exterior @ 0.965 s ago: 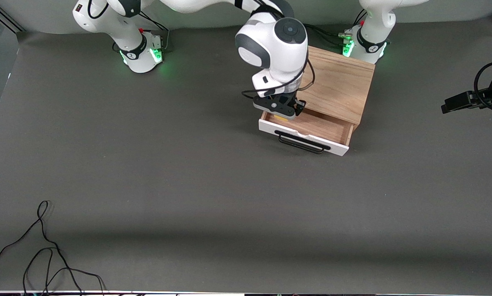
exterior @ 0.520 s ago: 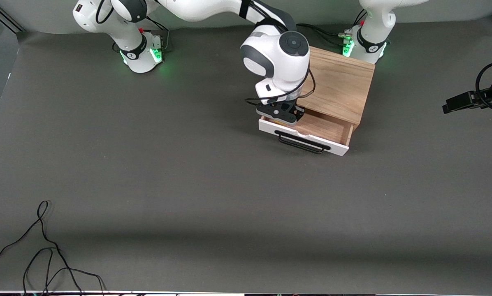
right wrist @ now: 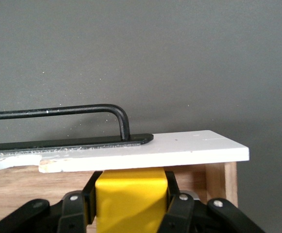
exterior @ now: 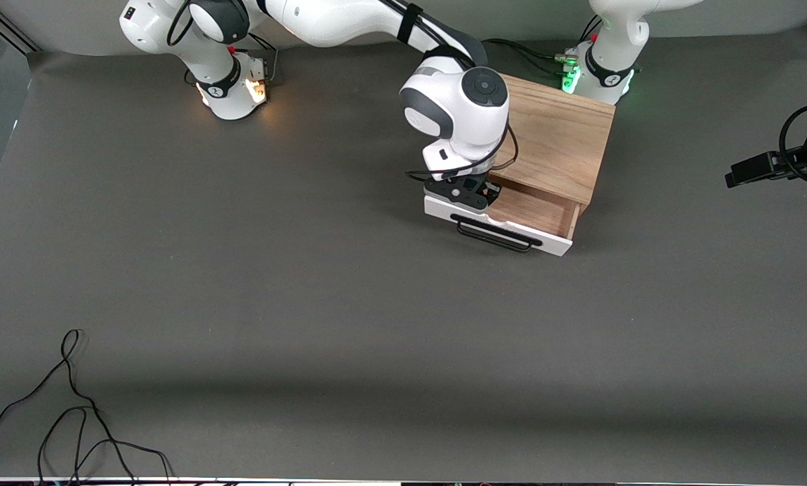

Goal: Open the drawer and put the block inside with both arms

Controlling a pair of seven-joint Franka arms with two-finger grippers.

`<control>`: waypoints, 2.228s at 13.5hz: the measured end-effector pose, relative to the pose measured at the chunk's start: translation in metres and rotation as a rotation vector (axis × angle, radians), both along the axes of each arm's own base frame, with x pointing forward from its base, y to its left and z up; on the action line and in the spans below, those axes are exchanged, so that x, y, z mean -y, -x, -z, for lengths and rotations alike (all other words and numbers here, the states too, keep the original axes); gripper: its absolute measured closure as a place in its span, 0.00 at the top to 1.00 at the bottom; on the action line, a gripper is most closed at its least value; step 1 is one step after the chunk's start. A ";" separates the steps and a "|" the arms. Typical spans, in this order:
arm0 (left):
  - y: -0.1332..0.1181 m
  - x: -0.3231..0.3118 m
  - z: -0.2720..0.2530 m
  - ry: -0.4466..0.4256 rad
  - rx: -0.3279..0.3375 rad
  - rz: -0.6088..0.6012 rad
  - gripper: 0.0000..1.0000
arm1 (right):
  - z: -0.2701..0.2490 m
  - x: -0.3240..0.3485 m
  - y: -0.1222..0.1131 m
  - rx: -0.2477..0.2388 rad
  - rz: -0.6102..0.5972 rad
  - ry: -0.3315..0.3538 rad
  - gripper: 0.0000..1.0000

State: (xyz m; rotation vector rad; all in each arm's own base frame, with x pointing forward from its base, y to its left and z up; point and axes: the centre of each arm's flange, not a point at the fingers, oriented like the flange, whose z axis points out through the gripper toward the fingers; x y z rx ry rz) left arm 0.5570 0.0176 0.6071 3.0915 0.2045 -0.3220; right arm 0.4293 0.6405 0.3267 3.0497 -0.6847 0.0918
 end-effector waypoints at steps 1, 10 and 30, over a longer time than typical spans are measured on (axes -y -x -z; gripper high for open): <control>-0.001 0.000 0.001 0.000 -0.001 0.000 1.00 | -0.001 0.000 0.000 0.001 0.000 -0.001 0.59; -0.008 -0.001 -0.014 -0.002 0.076 -0.002 1.00 | -0.098 0.013 0.002 0.014 0.014 -0.021 1.00; 0.009 0.081 -0.024 -0.010 0.110 0.146 1.00 | -0.298 0.595 -0.119 -0.077 -0.382 -0.026 1.00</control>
